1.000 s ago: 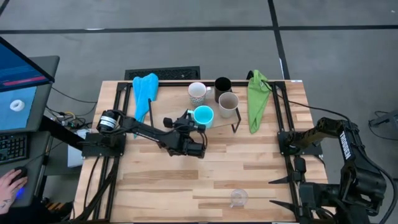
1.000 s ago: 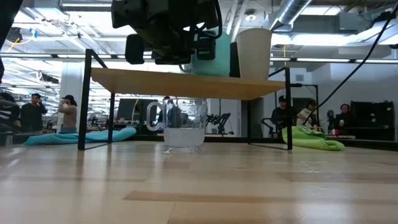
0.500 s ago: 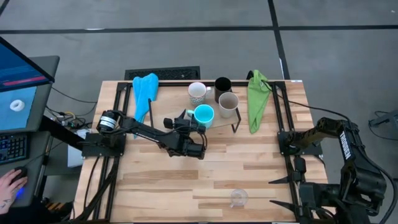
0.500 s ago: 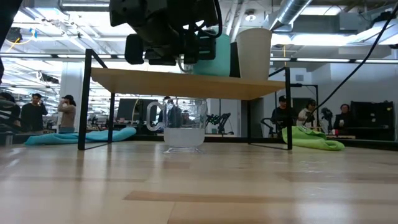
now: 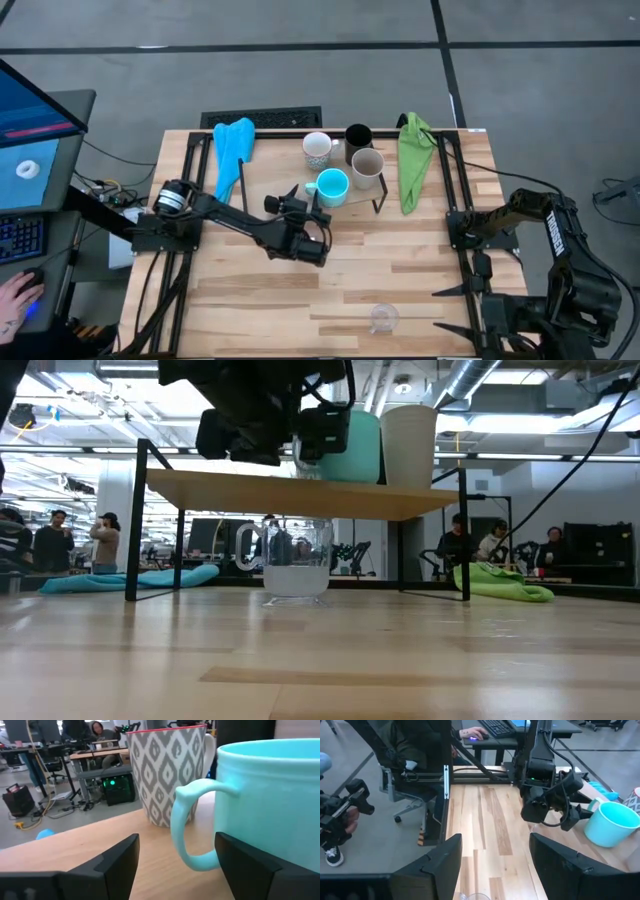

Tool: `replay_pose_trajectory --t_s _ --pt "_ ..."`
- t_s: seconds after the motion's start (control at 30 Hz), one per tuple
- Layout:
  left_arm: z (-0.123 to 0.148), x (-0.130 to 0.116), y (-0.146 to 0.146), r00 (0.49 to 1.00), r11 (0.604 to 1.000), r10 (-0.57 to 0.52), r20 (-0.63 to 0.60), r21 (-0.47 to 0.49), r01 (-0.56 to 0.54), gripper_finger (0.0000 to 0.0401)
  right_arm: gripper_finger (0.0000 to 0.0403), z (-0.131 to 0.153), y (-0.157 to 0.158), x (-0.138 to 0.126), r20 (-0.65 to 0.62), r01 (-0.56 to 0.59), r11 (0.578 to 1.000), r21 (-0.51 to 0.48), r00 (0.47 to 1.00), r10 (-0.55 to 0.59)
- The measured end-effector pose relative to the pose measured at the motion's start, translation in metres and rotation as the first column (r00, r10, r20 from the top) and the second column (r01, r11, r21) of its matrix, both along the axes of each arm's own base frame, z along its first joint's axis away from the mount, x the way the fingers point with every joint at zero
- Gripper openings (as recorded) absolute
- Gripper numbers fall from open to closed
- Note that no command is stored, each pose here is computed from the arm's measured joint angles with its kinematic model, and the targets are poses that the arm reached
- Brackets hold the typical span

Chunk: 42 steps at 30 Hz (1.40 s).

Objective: Stack small to large cups/mugs on shelf
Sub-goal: Put the top transparent mug on the shelf

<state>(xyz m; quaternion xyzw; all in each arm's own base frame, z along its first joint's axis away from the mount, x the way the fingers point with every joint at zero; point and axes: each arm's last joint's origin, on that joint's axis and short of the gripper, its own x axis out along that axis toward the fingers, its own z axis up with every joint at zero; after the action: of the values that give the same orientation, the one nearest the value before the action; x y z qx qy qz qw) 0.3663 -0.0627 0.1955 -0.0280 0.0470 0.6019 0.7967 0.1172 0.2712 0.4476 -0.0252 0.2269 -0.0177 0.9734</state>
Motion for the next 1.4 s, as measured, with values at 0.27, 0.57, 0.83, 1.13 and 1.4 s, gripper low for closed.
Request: replay_pose_trajectory --t_s 0.27,0.57,0.83,1.13,1.4 --pt "0.018 -0.009 -0.017 0.997 0.997 -0.072 -0.013 -0.038 0.071 0.0252 0.0254 0.001 0.001 0.000 0.006 -0.001 1.000 0.018 1.000 0.001" --pt "0.051 -0.033 -0.056 0.942 0.886 -0.335 -0.009 -0.343 0.312 0.0252 0.0254 0.001 0.002 0.000 0.008 -0.001 1.000 0.025 1.000 0.001" --pt "0.105 -0.064 -0.087 0.618 0.515 -0.786 0.006 -0.546 0.660 0.0252 0.0254 0.002 0.003 0.001 0.012 -0.003 0.999 0.047 1.000 0.002" --pt "0.089 -0.056 -0.097 0.293 0.264 -0.954 -0.069 -0.659 0.704 0.0252 0.0254 0.002 0.006 0.001 -0.017 -0.026 0.996 0.089 0.999 0.028" --pt "0.057 -0.022 -0.058 0.290 0.368 -0.928 -0.232 -0.677 0.637 0.0251 0.0254 0.003 0.009 0.002 -0.017 -0.033 0.992 0.119 0.999 0.035"
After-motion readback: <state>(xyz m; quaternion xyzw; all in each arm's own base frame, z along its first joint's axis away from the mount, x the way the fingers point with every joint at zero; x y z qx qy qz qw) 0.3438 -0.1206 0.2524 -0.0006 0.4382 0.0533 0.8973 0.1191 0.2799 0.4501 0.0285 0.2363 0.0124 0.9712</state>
